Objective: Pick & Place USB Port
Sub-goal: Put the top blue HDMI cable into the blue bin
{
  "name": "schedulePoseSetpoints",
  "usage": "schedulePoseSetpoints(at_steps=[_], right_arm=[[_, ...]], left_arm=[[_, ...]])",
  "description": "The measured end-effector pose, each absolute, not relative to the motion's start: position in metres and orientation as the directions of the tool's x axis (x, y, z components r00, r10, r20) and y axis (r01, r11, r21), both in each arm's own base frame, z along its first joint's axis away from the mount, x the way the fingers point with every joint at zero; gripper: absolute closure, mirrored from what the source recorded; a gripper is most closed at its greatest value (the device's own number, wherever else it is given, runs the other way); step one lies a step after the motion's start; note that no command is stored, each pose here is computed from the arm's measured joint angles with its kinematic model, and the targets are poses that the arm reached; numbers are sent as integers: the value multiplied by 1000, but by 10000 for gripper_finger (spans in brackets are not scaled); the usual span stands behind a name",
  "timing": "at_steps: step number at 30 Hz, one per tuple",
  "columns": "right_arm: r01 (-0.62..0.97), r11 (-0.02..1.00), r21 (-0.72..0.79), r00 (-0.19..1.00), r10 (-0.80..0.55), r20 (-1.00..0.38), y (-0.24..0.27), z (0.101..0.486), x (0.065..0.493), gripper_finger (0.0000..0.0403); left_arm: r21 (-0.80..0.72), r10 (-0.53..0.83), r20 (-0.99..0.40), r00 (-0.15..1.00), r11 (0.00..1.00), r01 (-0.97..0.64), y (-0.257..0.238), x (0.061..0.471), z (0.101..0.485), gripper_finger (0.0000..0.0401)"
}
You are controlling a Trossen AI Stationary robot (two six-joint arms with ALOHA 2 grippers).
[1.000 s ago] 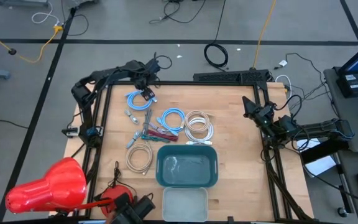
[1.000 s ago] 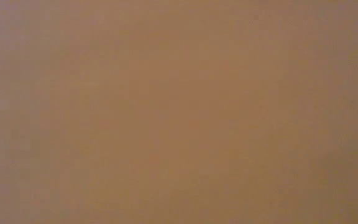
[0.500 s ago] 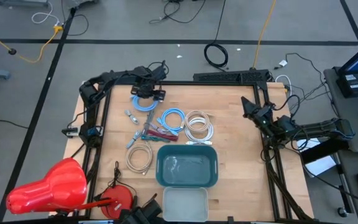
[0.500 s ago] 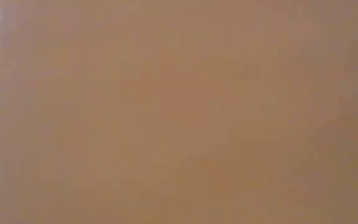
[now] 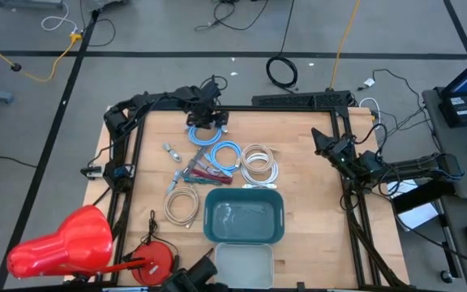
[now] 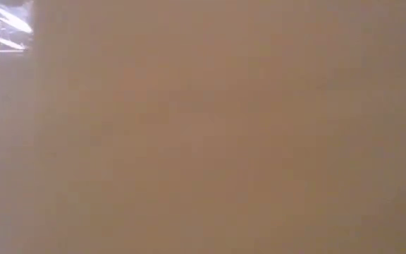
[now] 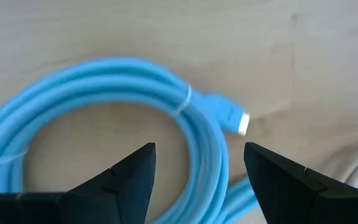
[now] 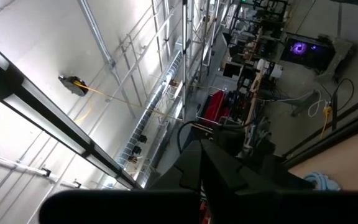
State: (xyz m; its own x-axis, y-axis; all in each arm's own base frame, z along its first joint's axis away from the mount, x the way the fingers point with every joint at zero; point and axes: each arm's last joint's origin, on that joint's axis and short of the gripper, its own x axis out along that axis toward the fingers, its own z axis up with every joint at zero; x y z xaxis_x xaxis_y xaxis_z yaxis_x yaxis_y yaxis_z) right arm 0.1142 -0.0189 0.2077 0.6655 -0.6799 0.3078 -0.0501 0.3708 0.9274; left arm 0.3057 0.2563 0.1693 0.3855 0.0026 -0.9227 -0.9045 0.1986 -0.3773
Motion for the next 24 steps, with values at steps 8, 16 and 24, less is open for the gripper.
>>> schedulePoseSetpoints(at_steps=[8, 16, 24], right_arm=[[-56, 356, 933, 670, -679, 299, -19, 207, 115, 403], [-46, 354, 934, 672, -681, 291, -19, 205, 117, 403], [-60, 342, 938, 673, -680, 291, -19, 205, 117, 403]], left_arm=[[-22, 252, -949, 190, 548, -836, 256, 301, 214, 161], [91, 230, -967, 110, 715, -693, 253, 299, 207, 211], [147, 216, -976, 21, 730, -668, 259, 295, 190, 237]])
